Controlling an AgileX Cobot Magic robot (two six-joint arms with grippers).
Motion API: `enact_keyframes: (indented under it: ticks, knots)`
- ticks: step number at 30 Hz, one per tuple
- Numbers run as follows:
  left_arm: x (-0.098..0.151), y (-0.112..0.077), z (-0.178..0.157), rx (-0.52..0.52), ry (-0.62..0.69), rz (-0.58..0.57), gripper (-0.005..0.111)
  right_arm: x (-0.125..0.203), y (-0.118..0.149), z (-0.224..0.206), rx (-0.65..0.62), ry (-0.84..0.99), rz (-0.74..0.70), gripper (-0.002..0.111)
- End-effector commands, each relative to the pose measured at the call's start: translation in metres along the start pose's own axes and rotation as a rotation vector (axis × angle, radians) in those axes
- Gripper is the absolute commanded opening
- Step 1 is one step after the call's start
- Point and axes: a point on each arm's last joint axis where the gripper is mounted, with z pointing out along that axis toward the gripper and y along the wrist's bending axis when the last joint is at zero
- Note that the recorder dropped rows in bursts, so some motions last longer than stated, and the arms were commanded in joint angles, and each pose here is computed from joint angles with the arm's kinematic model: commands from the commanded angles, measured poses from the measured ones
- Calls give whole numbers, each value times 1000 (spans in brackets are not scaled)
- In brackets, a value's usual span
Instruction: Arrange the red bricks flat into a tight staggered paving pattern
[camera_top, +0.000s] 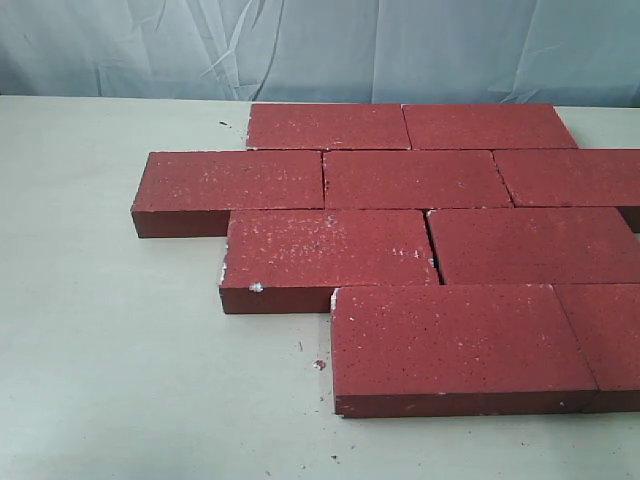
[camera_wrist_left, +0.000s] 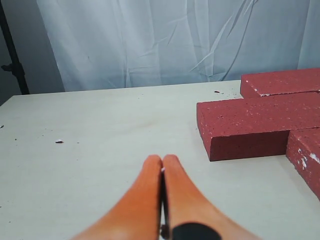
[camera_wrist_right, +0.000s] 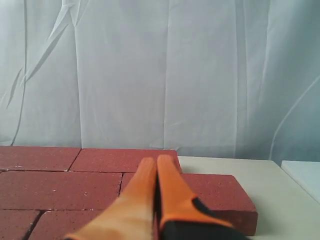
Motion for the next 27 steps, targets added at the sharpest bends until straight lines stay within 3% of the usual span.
enact_keyframes:
  ticks: [1, 12, 27]
  knots:
    - [1, 0, 0, 1, -8, -4, 0, 3, 0, -1, 1, 26, 8, -1]
    - [1, 0, 0, 1, -8, -4, 0, 26, 2, -4, -25, 279, 2, -1]
    - [1, 0, 0, 0, -8, -2, 0, 27, 2, -5, -21, 291, -31, -1]
